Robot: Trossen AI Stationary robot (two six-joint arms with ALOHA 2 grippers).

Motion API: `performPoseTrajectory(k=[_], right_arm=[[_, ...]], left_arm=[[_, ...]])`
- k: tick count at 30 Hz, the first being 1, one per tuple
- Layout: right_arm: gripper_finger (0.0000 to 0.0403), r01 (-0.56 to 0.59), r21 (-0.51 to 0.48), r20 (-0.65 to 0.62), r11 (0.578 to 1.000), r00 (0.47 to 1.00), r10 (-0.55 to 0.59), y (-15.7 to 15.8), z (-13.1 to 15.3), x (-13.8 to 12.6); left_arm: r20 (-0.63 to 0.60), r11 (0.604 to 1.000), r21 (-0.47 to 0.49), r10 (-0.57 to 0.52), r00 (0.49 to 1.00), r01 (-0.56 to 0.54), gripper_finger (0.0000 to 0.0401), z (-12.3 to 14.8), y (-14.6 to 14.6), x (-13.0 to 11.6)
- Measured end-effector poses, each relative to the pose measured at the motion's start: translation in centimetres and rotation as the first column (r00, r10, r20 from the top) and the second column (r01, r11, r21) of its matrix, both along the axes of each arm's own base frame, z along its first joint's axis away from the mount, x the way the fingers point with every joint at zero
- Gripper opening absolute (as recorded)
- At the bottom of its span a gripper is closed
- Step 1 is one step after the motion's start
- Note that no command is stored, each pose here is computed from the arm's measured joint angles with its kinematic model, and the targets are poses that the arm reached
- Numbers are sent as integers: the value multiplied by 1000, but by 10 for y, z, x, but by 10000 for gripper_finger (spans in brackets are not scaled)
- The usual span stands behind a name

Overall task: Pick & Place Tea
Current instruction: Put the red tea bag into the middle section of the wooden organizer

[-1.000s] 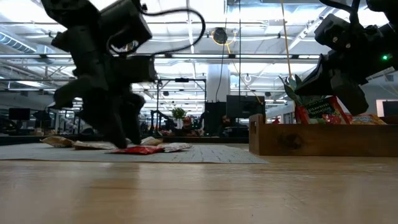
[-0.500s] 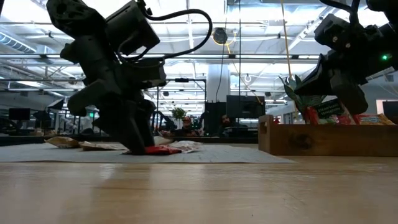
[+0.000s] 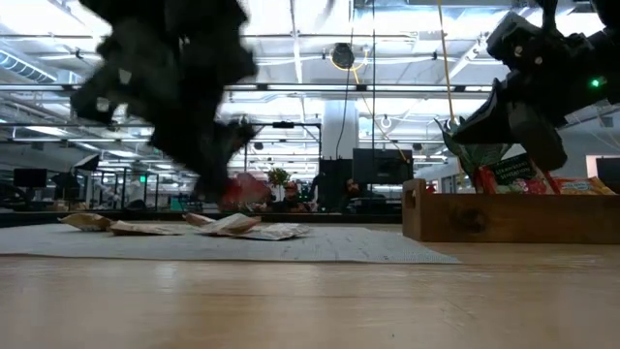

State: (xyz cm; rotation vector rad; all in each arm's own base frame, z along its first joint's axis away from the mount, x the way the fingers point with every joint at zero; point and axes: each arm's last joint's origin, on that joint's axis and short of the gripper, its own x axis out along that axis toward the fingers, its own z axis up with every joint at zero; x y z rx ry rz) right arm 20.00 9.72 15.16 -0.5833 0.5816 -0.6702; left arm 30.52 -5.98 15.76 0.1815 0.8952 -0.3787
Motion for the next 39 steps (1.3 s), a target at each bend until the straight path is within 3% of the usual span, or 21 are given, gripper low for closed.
performPoseTrajectory(k=[4,8,12,16,20,22,25,28,31,35,39], right_arm=[[0,-29,17,24,999,999,29,2,4,8],[0,-104,65,27,992,994,103,-1,11,24],[0,-314,146,127,938,946,297,-16,16,41],[0,-582,112,341,805,784,519,-42,20,43],[0,-773,1,514,635,545,662,-65,26,33],[0,-841,-37,562,540,430,707,-73,31,33],[10,-907,-47,577,418,317,753,-78,34,42],[40,-924,-38,566,380,293,771,-78,38,63],[88,-953,-4,545,303,252,800,-76,37,85],[151,-988,-28,554,154,113,825,-71,46,106],[181,-989,-49,556,139,89,826,-70,52,118]], left_arm=[[204,964,154,-246,948,217,6,28,-13,-1],[428,868,275,-496,756,414,4,55,-18,3],[535,770,368,-634,559,521,4,65,-8,7],[661,698,405,-670,338,591,4,83,4,9],[726,630,403,-661,187,664,3,91,8,9],[741,612,418,-657,138,672,3,95,7,8],[754,608,426,-648,109,670,3,98,4,8],[769,619,409,-630,113,670,2,101,4,9],[775,646,370,-611,161,667,2,101,5,9],[779,691,318,-580,237,649,2,100,5,11],[779,694,291,-571,257,659,2,100,4,10]])
